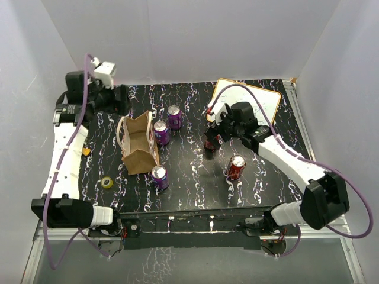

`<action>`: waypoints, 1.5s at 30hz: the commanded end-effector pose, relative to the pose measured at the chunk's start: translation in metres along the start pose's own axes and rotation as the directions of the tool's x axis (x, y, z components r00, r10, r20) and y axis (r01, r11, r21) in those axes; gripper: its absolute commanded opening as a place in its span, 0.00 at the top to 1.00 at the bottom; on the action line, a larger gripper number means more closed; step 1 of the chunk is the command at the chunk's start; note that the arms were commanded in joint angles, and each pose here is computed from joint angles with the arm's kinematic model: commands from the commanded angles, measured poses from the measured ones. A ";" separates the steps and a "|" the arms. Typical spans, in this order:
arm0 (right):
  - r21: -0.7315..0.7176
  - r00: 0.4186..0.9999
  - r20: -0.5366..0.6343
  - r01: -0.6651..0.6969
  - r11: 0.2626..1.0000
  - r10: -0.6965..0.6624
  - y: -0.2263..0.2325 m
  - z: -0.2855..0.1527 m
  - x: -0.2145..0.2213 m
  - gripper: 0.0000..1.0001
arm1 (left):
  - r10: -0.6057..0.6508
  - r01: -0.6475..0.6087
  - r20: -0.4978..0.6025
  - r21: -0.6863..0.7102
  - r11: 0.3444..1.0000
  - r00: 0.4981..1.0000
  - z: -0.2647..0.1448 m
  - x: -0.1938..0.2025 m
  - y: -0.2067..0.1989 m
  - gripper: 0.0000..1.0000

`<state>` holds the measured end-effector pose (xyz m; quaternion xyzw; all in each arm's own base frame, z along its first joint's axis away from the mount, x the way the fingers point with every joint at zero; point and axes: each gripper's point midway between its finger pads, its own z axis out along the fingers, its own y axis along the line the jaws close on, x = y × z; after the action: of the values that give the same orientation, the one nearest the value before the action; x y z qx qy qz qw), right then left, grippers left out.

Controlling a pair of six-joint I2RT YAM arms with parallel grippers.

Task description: Place the beverage into the canvas bag

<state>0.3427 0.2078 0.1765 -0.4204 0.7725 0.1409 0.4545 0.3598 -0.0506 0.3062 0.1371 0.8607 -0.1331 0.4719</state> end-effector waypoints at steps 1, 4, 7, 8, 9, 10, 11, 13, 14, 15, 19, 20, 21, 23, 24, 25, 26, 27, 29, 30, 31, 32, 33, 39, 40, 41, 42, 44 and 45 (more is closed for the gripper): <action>0.060 0.996 0.077 0.044 0.997 -0.049 -0.009 -0.021 -0.023 0.02 | 0.211 -0.211 -0.028 0.022 0.977 0.977 0.017 -0.023 -0.039 0.10; 0.095 0.996 0.087 0.028 0.995 -0.036 -0.020 -0.031 -0.016 0.02 | 0.292 -0.287 -0.041 0.097 0.953 0.956 0.037 -0.028 -0.070 0.09; 0.114 0.991 0.132 -0.030 0.993 0.015 -0.035 -0.046 -0.014 0.02 | 0.382 -0.364 -0.080 0.179 0.914 0.921 0.055 -0.025 -0.102 0.08; 0.119 0.989 0.149 -0.046 0.992 0.028 -0.039 -0.052 -0.014 0.02 | 0.404 -0.379 -0.107 0.198 0.904 0.908 0.064 -0.018 -0.109 0.08; 0.126 0.986 0.162 -0.060 0.990 0.039 -0.043 -0.058 -0.012 0.02 | 0.425 -0.393 -0.134 0.214 0.894 0.895 0.073 -0.012 -0.116 0.08; 0.139 0.984 0.170 -0.069 0.988 0.045 -0.046 -0.063 -0.012 0.02 | 0.445 -0.405 -0.160 0.231 0.885 0.881 0.080 -0.005 -0.122 0.08; 0.153 0.983 0.175 -0.075 0.985 0.047 -0.051 -0.068 -0.011 0.02 | 0.459 -0.410 -0.191 0.248 0.878 0.868 0.087 0.004 -0.126 0.08; 0.177 0.983 0.177 -0.085 0.981 0.053 -0.057 -0.074 -0.009 0.02 | 0.488 -0.422 -0.265 0.269 0.866 0.832 0.103 0.024 -0.131 0.08; 0.182 0.983 0.177 -0.089 0.979 0.056 -0.058 -0.076 -0.007 0.02 | 0.495 -0.425 -0.296 0.270 0.864 0.817 0.109 0.031 -0.130 0.08; 0.186 0.982 0.179 -0.094 0.978 0.060 -0.060 -0.078 -0.006 0.02 | 0.499 -0.428 -0.324 0.268 0.863 0.804 0.114 0.038 -0.129 0.08; 0.177 0.979 0.187 -0.108 0.978 0.074 -0.061 -0.078 -0.004 0.02 | 0.520 -0.428 -0.402 0.301 0.852 0.753 0.131 0.065 -0.126 0.08; 0.172 0.979 0.187 -0.111 0.979 0.078 -0.060 -0.077 -0.004 0.02 | 0.528 -0.431 -0.420 0.308 0.848 0.738 0.136 0.071 -0.124 0.09; 0.168 0.978 0.189 -0.114 0.979 0.082 -0.060 -0.077 -0.004 0.02 | 0.535 -0.438 -0.440 0.309 0.844 0.721 0.141 0.076 -0.121 0.09; 0.161 0.978 0.192 -0.119 0.980 0.087 -0.059 -0.076 -0.003 0.02 | 0.542 -0.456 -0.484 0.294 0.840 0.687 0.150 0.086 -0.112 0.10; 0.158 0.977 0.192 -0.121 0.980 0.089 -0.059 -0.076 -0.003 0.02 | 0.545 -0.467 -0.503 0.286 0.837 0.671 0.154 0.090 -0.107 0.10; 0.157 0.977 0.193 -0.121 0.980 0.090 -0.058 -0.077 -0.003 0.02 | 0.547 -0.474 -0.513 0.279 0.835 0.661 0.157 0.092 -0.104 0.10; 0.159 0.977 0.194 -0.122 0.980 0.090 -0.059 -0.077 -0.003 0.02 | 0.550 -0.482 -0.519 0.273 0.832 0.655 0.160 0.093 -0.102 0.11; 0.159 0.977 0.194 -0.123 0.980 0.091 -0.059 -0.077 -0.003 0.02 | 0.550 -0.488 -0.521 0.266 0.831 0.653 0.162 0.093 -0.101 0.10; 0.160 0.976 0.195 -0.125 0.979 0.093 -0.059 -0.078 -0.002 0.02 | 0.550 -0.492 -0.525 0.262 0.830 0.649 0.165 0.094 -0.099 0.10; 0.155 0.976 0.194 -0.127 0.980 0.096 -0.058 -0.077 -0.002 0.02 | 0.551 -0.498 -0.528 0.256 0.829 0.646 0.167 0.093 -0.097 0.10; 0.153 0.977 0.192 -0.129 0.980 0.098 -0.057 -0.076 0.000 0.02 | 0.549 -0.500 -0.536 0.252 0.829 0.641 0.168 0.095 -0.095 0.09; 0.151 0.976 0.192 -0.128 0.980 0.098 -0.057 -0.076 0.000 0.02 | 0.549 -0.500 -0.544 0.253 0.828 0.634 0.168 0.097 -0.094 0.09; 0.149 0.976 0.191 -0.130 0.980 0.101 -0.056 -0.076 0.001 0.02 | 0.548 -0.500 -0.555 0.253 0.828 0.626 0.168 0.100 -0.092 0.09; 0.139 0.976 0.190 -0.134 0.981 0.107 -0.055 -0.073 0.002 0.02 | 0.533 -0.490 -0.603 0.256 0.834 0.593 0.172 0.115 -0.083 0.08; 0.136 0.976 0.190 -0.135 0.981 0.108 -0.055 -0.073 0.002 0.02 | 0.533 -0.484 -0.607 0.263 0.834 0.589 0.173 0.118 -0.082 0.09; 0.135 0.976 0.191 -0.135 0.982 0.108 -0.055 -0.073 0.001 0.02 | 0.531 -0.476 -0.611 0.270 0.837 0.586 0.174 0.121 -0.082 0.09; 0.134 0.976 0.191 -0.136 0.982 0.109 -0.054 -0.073 0.002 0.02 | 0.528 -0.470 -0.616 0.274 0.839 0.584 0.175 0.123 -0.082 0.10; 0.132 0.975 0.190 -0.137 0.982 0.111 -0.054 -0.073 0.003 0.02 | 0.526 -0.461 -0.625 0.282 0.841 0.577 0.176 0.127 -0.083 0.14; 0.130 0.975 0.190 -0.138 0.982 0.112 -0.053 -0.073 0.003 0.02 | 0.524 -0.459 -0.630 0.283 0.842 0.574 0.176 0.129 -0.082 0.20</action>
<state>0.3347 0.1267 0.2064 -0.3233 0.7810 0.1482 0.5134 0.4028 -0.1807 0.1073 0.4321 0.8903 0.0266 0.1415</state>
